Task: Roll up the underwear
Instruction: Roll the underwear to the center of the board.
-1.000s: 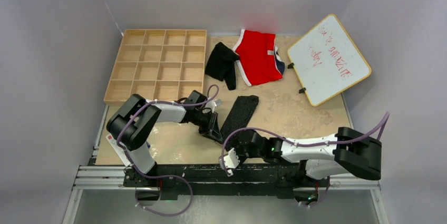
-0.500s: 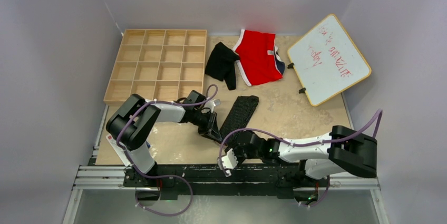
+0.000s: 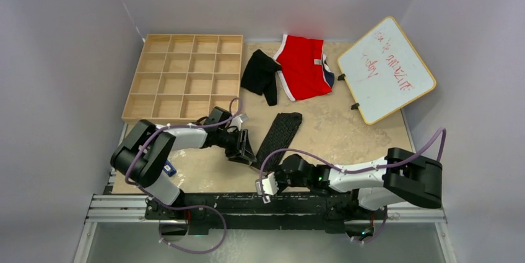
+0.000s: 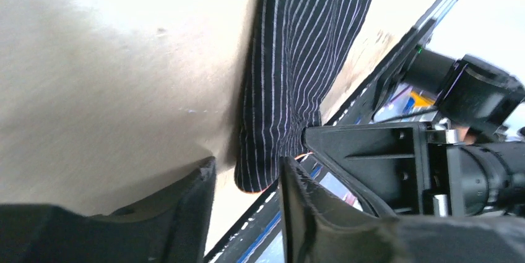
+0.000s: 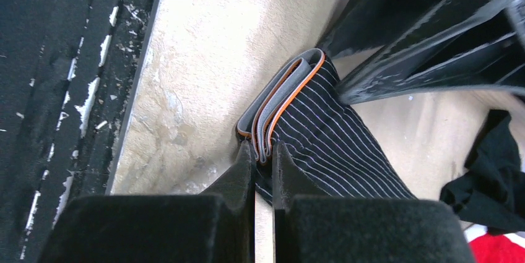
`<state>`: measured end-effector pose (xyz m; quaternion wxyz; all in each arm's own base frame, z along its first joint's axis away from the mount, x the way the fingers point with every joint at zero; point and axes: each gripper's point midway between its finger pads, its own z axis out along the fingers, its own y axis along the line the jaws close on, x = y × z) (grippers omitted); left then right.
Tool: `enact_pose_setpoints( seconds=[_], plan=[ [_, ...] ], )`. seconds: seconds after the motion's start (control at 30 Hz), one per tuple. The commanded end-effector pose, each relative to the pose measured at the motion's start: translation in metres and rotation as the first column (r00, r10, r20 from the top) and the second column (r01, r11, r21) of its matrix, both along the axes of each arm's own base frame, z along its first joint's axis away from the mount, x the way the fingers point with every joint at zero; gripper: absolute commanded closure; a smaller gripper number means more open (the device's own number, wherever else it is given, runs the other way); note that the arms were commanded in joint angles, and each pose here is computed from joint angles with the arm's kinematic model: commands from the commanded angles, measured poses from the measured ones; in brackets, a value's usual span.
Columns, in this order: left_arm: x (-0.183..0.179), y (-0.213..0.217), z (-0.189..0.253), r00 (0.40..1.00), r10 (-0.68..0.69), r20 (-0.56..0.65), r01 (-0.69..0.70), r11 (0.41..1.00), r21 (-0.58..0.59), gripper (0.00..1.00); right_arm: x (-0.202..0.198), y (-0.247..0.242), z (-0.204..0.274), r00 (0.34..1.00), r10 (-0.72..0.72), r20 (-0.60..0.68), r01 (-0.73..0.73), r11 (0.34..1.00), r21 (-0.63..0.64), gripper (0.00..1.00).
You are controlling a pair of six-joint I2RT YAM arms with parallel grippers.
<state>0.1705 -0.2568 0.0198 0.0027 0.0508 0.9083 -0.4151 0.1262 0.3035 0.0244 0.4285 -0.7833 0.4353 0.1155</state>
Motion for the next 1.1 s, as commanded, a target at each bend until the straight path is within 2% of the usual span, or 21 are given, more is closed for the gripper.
enact_pose_setpoints(
  seconds=[0.0, 0.1, 0.23, 0.5, 0.57, 0.63, 0.7, 1.07],
  plan=[
    [0.019, 0.020, -0.001, 0.989, 0.136, 0.063, -0.140, 0.988, 0.065, 0.55, -0.014, 0.009, 0.009, 0.994, -0.002, -0.107, 0.014, 0.994, 0.111, 1.00],
    [0.025, 0.026, 0.006, 0.980, 0.178, 0.094, -0.185, 0.980, 0.079, 0.47, -0.021, 0.015, 0.013, 0.986, 0.003, -0.169, 0.025, 0.987, 0.161, 1.00],
    [0.029, 0.032, 0.016, 0.966, 0.224, 0.132, -0.235, 0.969, 0.072, 0.41, -0.027, 0.019, 0.018, 0.962, -0.022, -0.270, 0.090, 0.967, 0.238, 1.00],
    [0.024, 0.026, 0.026, 0.966, 0.224, 0.126, -0.226, 0.974, 0.003, 0.39, -0.023, 0.016, 0.030, 0.882, -0.110, -0.457, 0.299, 0.882, 0.365, 1.00],
    [0.024, 0.024, 0.028, 0.967, 0.223, 0.125, -0.223, 0.975, -0.011, 0.39, -0.019, 0.015, 0.032, 0.829, -0.143, -0.540, 0.388, 0.843, 0.372, 1.00],
    [0.024, 0.024, 0.028, 0.966, 0.229, 0.115, -0.229, 0.973, -0.014, 0.39, -0.013, 0.009, 0.028, 0.710, -0.194, -0.677, 0.517, 0.795, 0.315, 1.00],
    [0.021, 0.022, 0.030, 0.968, 0.227, 0.104, -0.225, 0.974, -0.031, 0.39, -0.009, 0.003, 0.028, 0.625, -0.193, -0.757, 0.585, 0.758, 0.290, 1.00],
    [0.030, 0.009, 0.044, 0.963, 0.247, 0.107, -0.232, 0.963, -0.135, 0.39, 0.009, -0.018, 0.026, 0.376, -0.220, -0.900, 0.813, 0.545, 0.206, 1.00]
  ],
)
